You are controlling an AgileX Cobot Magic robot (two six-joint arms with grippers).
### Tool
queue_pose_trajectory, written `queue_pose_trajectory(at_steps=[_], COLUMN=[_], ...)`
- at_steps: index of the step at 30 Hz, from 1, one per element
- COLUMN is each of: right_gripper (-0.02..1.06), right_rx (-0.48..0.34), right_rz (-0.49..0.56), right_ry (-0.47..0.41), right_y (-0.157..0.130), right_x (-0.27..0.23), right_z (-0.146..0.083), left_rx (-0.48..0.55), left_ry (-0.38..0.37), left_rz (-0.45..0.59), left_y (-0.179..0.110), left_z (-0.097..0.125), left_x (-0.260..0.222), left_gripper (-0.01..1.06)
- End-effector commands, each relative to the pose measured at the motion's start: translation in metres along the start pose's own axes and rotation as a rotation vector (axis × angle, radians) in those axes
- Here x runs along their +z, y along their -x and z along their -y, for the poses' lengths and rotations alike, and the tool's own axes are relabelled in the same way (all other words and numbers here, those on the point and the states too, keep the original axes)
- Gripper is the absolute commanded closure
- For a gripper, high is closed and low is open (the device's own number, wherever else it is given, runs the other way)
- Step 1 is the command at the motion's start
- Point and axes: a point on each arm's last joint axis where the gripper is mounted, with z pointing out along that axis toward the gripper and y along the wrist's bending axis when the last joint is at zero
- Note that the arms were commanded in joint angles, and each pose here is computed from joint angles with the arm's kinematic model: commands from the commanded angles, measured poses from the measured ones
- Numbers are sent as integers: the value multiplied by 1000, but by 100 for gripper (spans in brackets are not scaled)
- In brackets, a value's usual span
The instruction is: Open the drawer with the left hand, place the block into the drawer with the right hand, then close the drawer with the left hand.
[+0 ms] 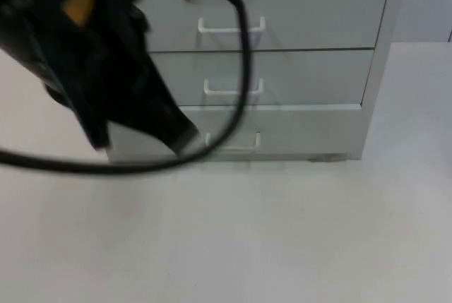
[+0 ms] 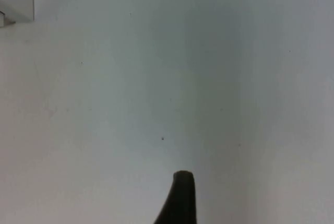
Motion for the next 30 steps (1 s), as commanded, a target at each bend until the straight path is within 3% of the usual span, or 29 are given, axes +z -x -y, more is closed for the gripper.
queue_pose_trajectory(at_steps=[1,5,6,9,11,14,18,23,25,30], right_gripper=[34,34,34,34,34,34,34,34,34,34], right_rx=[-13,-18,-18,-18,-32,-58,-82,-128,-172,-242], right_rz=[4,-2,-2,-3,-3,4,19,47,120,260], right_ry=[-3,-2,-2,7,29,87,135,213,259,279], right_y=[0,-1,-1,-1,-1,-1,1,1,0,-4], right_x=[-2,-2,-2,-2,-2,-3,-4,-8,-23,-52], right_z=[1,0,0,0,-2,-8,-12,-19,-23,-26], left_rx=[-91,-321,-321,-517,-565,-668,-722,-708,-704,-687], left_ry=[25,89,89,157,191,303,372,359,368,401], left_rz=[4,60,60,153,179,233,279,354,406,512], left_y=[-7,-27,-27,-50,-58,-82,-98,-108,-114,-123], left_z=[-21,-71,-71,-105,-113,-126,-126,-109,-100,-87], left_x=[-12,-45,-45,-83,-94,-126,-150,-174,-187,-207], left_gripper=[105,105,105,105,105,105,105,105,105,105])
